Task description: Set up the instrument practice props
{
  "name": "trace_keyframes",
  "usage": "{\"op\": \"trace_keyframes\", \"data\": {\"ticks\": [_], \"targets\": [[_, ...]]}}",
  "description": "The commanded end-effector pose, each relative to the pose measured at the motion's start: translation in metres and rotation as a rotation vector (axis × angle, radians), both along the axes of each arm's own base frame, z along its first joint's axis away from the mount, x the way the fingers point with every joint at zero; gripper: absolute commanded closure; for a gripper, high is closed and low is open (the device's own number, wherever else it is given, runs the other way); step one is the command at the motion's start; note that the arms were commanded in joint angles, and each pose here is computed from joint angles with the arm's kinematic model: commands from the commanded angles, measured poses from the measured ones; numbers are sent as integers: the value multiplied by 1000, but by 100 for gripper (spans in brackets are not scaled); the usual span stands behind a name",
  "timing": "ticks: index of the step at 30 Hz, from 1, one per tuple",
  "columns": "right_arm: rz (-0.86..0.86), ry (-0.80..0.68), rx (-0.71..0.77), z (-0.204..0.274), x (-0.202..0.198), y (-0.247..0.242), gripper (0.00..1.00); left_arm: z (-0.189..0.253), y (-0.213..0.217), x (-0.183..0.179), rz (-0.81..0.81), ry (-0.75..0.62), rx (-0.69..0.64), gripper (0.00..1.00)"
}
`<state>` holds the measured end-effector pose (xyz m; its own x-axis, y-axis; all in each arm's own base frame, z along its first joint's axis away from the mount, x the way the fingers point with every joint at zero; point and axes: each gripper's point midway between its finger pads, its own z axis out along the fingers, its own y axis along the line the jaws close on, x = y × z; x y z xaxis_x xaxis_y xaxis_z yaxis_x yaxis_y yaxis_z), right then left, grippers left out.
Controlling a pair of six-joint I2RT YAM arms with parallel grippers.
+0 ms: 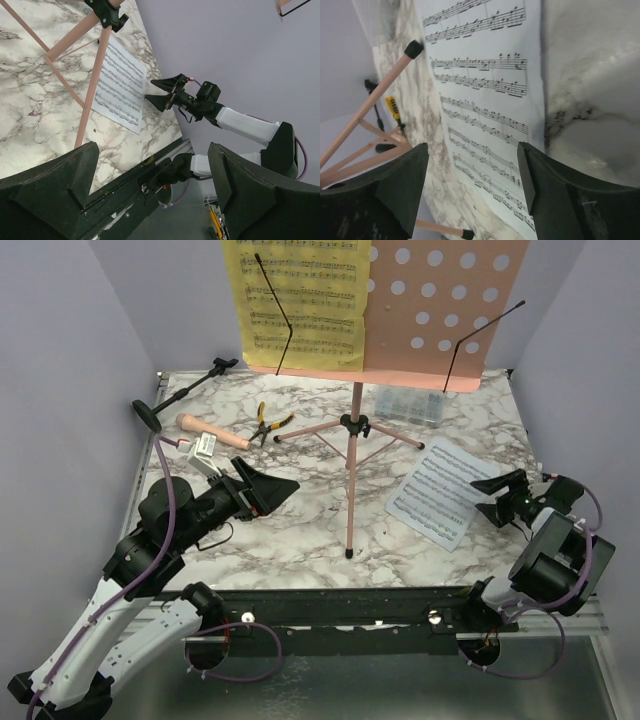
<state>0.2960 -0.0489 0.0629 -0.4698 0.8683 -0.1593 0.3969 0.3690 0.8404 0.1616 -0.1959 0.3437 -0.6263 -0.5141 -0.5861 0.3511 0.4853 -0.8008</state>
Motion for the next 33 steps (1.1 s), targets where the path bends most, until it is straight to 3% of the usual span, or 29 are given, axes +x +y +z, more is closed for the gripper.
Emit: {"op": "trace_keyframes", "data": {"ticks": [1, 4, 6, 10, 23, 33], "targets": [[-179, 174, -257, -9, -11, -49, 21, 0, -3, -5, -31, 4, -17, 1], [-265, 252, -352, -15, -20, -71, 18, -4, -2, -5, -25, 11, -16, 1], [-280, 269, -349, -20, -22, -72, 7, -6, -3, -4, -23, 18, -14, 1], [-242, 286, -289, -31, -20, -61, 1, -6, -3, -4, -22, 21, -21, 1], [-24, 168, -77, -33, 7, 4, 3, -6, -5, -3, -28, 28, -20, 1], [90, -30, 77, -4, 26, 35, 5, -5, -6, -3, -29, 33, -30, 1]]}}
